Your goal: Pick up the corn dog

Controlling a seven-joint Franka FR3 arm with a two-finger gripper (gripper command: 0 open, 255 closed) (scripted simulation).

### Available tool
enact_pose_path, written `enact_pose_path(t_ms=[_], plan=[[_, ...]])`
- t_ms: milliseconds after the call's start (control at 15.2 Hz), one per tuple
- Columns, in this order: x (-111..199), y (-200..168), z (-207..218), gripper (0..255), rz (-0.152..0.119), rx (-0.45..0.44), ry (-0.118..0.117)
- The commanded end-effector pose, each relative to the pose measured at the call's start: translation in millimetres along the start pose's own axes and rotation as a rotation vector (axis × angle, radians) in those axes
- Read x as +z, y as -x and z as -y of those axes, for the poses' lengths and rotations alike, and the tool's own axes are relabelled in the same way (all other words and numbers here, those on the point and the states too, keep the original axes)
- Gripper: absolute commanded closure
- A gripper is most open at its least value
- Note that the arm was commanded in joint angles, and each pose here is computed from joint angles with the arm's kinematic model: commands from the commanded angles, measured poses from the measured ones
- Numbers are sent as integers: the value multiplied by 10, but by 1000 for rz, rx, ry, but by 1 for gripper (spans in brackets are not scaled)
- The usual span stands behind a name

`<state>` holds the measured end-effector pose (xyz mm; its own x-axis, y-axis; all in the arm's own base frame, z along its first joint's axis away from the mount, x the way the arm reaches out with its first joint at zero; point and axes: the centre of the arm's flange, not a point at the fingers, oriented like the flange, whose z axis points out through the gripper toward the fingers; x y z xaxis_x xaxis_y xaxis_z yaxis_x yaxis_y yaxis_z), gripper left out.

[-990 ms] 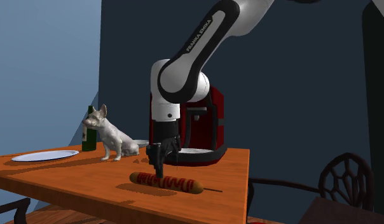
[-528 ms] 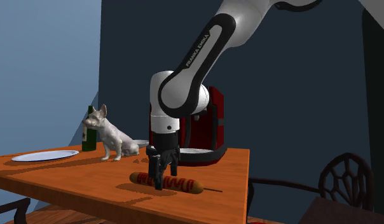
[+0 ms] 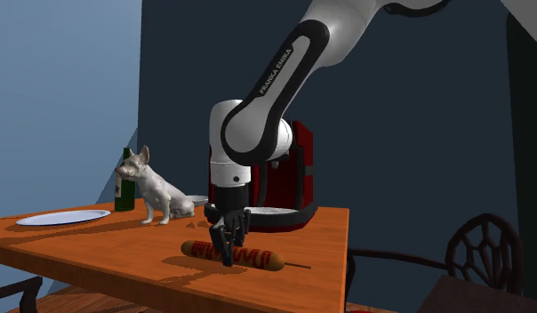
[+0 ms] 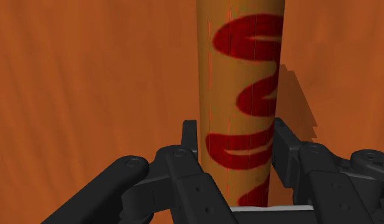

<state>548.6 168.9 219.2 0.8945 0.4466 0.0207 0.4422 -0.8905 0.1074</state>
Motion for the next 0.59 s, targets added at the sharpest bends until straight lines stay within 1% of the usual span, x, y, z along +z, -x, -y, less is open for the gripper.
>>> enact_pose_path(t_ms=[0,132,528], plan=[[4,1,-1,255,0,0,0],[6,3,-3,255,0,0,0],[-309,-3,-37,255,0,0,0]])
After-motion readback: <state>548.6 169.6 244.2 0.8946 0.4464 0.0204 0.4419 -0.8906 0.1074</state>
